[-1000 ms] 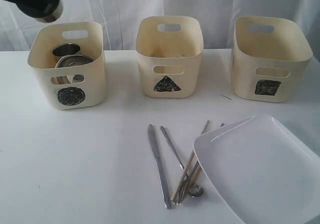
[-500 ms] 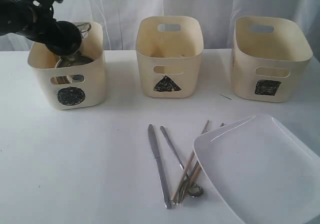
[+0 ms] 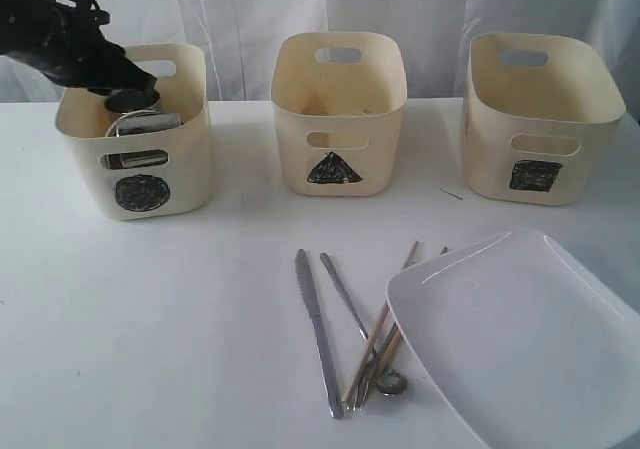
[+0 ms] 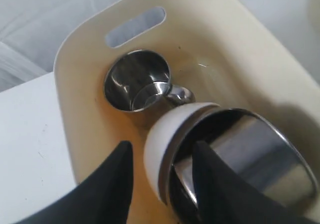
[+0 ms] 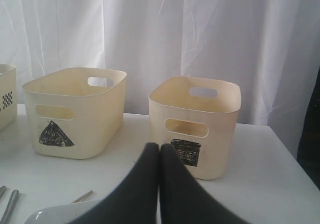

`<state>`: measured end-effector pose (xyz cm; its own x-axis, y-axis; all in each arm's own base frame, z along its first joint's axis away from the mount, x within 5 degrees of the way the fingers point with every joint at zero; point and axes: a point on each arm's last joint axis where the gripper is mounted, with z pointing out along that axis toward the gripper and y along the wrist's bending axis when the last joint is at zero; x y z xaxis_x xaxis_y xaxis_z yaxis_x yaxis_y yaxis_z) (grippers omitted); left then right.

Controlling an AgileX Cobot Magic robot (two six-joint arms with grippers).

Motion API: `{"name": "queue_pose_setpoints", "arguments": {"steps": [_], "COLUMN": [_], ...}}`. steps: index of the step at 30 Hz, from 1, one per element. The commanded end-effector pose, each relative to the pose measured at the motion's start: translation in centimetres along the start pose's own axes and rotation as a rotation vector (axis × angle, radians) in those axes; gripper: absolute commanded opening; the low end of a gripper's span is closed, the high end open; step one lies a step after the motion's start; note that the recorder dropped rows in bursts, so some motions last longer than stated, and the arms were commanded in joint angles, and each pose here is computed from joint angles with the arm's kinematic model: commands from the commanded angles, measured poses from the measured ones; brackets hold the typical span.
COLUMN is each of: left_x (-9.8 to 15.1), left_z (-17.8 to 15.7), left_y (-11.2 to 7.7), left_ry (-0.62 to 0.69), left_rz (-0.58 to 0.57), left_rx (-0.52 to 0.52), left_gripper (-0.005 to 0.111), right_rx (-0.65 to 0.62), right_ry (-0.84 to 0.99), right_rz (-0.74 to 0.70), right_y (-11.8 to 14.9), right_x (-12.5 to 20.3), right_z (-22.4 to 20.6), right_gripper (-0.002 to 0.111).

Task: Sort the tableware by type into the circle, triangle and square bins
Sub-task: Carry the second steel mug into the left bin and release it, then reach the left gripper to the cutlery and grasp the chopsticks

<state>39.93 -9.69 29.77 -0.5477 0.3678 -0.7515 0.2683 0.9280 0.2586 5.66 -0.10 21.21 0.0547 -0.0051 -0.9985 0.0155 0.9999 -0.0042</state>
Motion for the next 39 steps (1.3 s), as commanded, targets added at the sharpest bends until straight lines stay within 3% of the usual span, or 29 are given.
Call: {"name": "queue_pose_setpoints", "arguments": {"steps": [1,5,10,17,25,27,31,39], "left_x": [-1.5,-1.1,0.7,2.5,3.4,3.7,4.5,6.1], "left_z": [-4.3,-6.9,-8.1,-9.2,-7.4,-7.1,-6.8,-7.6], "left_y": [-2.5,-5.5,-9.6,-14.2,-16.8,-17.3,-19.0,-23.5], "left_ry": [-0.004,0.0,0.112,0.208,0.274,0.287,0.333,0.354], "left_rz": [0.052,0.096,0.157,0.074,-0.01,-0.025,0.014,0.116], "left_rx": [0.054,0.145,0.25,0.427,0.466,0.483,0.501,0.571], "left_gripper": [0.044,0.044,0.044,0.044,0.045,0.051,0.064,0.064], "right_rx": [-0.003,-0.003,-0.003,-0.003,-0.003,-0.003,-0.003,-0.003], "right_ry": [-0.002,-0.002,-0.002,-0.002,-0.002,-0.002,-0.002,-0.002], "right_rz": [-0.01,-0.01,-0.01,-0.01,-0.01,-0.01,-0.01,-0.01], "right_y": [0.0,0.0,0.0,0.0,0.0,0.0,0.0,0.0], "right_x": [0.2,0.2,0.2,0.2,0.2,0.2,0.2,0.2], "right_z": [0.0,0.0,0.0,0.0,0.0,0.0,0.0,0.0], "right_gripper": [0.0,0.0,0.0,0.0,0.0,0.0,0.0,0.0]}}
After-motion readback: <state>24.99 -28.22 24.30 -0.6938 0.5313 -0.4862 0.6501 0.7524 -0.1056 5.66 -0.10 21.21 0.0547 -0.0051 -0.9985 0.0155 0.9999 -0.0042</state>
